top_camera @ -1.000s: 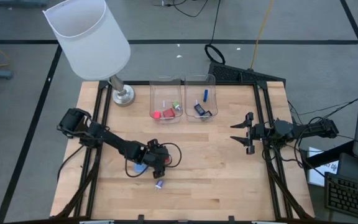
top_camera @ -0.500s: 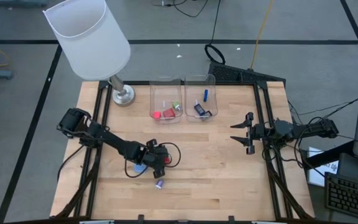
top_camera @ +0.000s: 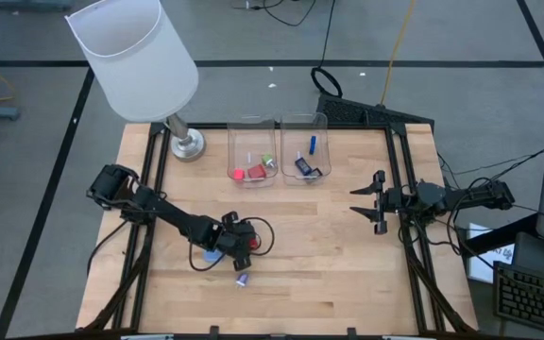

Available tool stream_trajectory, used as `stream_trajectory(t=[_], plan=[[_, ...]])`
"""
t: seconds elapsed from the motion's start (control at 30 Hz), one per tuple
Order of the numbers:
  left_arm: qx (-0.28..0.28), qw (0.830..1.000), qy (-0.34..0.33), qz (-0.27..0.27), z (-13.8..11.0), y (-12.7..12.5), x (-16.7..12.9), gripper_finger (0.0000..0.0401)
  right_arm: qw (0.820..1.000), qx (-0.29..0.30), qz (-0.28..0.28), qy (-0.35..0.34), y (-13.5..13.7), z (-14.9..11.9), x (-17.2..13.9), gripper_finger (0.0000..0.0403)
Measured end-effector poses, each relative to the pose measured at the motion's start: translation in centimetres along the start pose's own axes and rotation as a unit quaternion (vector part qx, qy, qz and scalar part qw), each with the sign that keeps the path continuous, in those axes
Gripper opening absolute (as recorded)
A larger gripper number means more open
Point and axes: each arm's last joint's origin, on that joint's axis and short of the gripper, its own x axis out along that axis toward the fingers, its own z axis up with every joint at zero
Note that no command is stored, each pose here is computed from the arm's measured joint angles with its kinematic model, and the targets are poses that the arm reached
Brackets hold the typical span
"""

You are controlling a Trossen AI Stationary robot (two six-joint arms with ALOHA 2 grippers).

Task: Pick & Place Office items
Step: Put the red charger adapter into the left transparent bin

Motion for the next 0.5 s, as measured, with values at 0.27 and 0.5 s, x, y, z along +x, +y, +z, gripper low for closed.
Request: stream_trajectory(t=[0.27, 0.5], plan=[[-0.021, 1.000, -0.015, 0.016, -0.01, -0.09, -0.06, 0.0212, 1.000, 0.000, 0.000, 0.000, 0.00, 0.00, 0.00, 0.0208], [-0.025, 0.999, -0.021, 0.020, -0.09, -0.22, -0.10, 0.0225, 1.000, 0.000, 0.000, 0.000, 0.00, 0.00, 0.00, 0.0208]])
